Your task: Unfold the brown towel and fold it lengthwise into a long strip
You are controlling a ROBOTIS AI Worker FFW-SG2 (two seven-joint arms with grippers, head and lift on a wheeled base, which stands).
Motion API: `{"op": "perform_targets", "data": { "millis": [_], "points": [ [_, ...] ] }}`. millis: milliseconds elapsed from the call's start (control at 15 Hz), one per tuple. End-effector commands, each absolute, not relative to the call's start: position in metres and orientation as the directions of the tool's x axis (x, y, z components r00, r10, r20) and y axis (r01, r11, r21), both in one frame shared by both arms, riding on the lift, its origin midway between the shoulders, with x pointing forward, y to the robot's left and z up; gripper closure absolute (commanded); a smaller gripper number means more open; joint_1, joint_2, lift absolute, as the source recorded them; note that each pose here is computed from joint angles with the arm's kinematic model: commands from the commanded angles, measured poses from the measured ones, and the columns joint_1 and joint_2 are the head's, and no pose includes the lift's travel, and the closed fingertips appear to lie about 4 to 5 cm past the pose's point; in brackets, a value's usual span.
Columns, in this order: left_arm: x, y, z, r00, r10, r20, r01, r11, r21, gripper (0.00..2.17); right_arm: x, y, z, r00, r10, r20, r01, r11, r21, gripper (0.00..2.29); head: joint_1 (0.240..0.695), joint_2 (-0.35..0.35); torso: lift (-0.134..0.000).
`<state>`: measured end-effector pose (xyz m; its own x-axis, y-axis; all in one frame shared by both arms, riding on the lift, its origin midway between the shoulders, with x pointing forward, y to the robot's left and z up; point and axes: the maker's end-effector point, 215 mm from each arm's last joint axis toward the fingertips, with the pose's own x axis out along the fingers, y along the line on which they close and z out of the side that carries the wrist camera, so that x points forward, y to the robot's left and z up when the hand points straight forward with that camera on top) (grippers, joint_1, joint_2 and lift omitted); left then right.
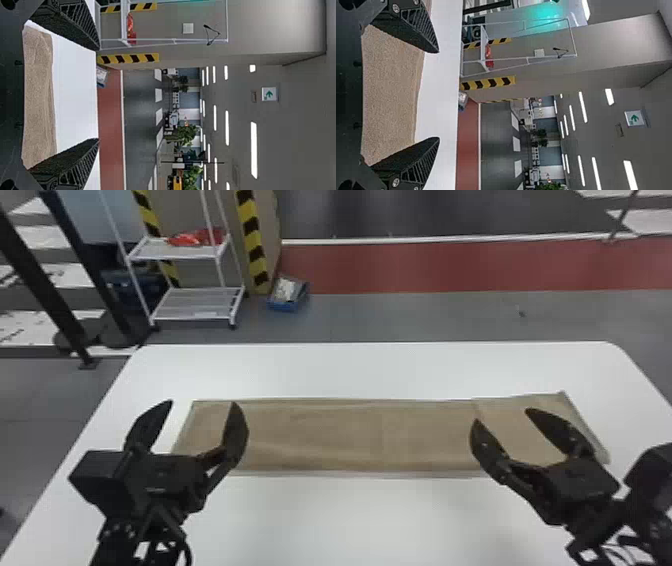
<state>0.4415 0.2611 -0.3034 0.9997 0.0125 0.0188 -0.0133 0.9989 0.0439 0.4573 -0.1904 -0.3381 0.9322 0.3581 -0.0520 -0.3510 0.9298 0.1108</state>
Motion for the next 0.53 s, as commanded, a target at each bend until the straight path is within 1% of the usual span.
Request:
{"op": "perform_targets", "data": {
  "millis": [0,200,333,467],
  "points": [
    [0.44,0.26,-0.302,1.0,0.01,0.02,-0.011,0.999,0.035,0.07,0.453,-0.181,-0.326,0.93,0.368,-0.014,-0.364,0.925,0.105,0.11,0.695,0.087,-0.123],
    [0.44,0.259,-0.302,1.0,0.009,0.022,-0.01,0.999,0.034,0.07,0.452,-0.189,-0.328,0.949,0.314,-0.014,-0.31,0.943,0.119,0.13,0.695,0.096,-0.123],
    [0.439,0.26,-0.301,1.0,0.01,0.022,-0.011,0.999,0.035,0.07,0.453,-0.199,-0.332,0.962,0.272,-0.028,-0.266,0.955,0.132,0.13,0.695,0.086,-0.123],
    [0.437,0.26,-0.301,1.0,0.01,0.021,-0.011,0.999,0.037,0.07,0.451,-0.203,-0.328,0.965,0.262,-0.019,-0.257,0.957,0.135,0.13,0.695,0.077,-0.123]
  ]
}}
